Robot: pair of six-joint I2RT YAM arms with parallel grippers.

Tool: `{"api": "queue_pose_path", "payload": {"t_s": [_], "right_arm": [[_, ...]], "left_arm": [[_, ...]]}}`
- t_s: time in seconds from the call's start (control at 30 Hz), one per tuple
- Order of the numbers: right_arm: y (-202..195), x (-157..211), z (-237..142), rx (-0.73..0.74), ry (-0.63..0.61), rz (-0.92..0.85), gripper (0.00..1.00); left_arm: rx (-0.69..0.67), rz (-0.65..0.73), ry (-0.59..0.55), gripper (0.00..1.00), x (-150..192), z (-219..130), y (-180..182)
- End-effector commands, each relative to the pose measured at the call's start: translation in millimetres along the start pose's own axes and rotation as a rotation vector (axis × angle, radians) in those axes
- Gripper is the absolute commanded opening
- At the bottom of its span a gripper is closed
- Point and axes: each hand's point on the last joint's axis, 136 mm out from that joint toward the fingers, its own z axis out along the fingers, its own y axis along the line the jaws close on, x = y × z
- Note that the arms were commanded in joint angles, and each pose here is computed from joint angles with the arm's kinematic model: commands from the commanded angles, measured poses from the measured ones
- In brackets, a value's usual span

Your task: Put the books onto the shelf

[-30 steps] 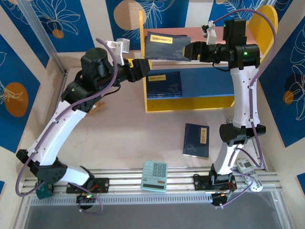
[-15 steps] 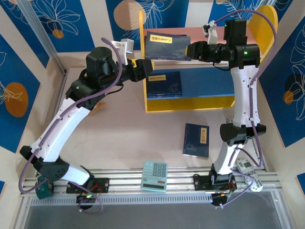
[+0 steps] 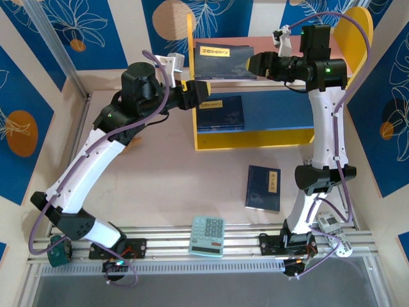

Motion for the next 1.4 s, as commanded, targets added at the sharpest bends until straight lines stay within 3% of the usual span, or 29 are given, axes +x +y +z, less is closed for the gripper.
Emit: {"api": "queue_pose_path", "payload": {"t_s": [0.0, 0.3, 0.6, 1.37], "right_arm": [[9.9, 6.5, -7.7, -0.036, 0.011, 0.008, 0.53], [11.3, 37.3, -29.8, 0.035, 0.033, -0.019, 0.52], [17.1, 60.9, -26.5, 0.011, 0.066, -0.016, 0.52], [40.3, 12.7, -24.3, -0.062, -0.013, -0.05, 0.52]], "left_arm": [[0.038, 0.005, -0.036, 0.64, -11.3, -10.2, -13.3], [0.028, 0.008, -0.048, 0.64, -13.8, -17.3, -14.1], [0.028, 0.0, -0.045, 0.64, -11.0, -17.2, -13.2], [0.017, 0.001, -0.056, 0.63, -11.2, -27.5, -13.2]]}}
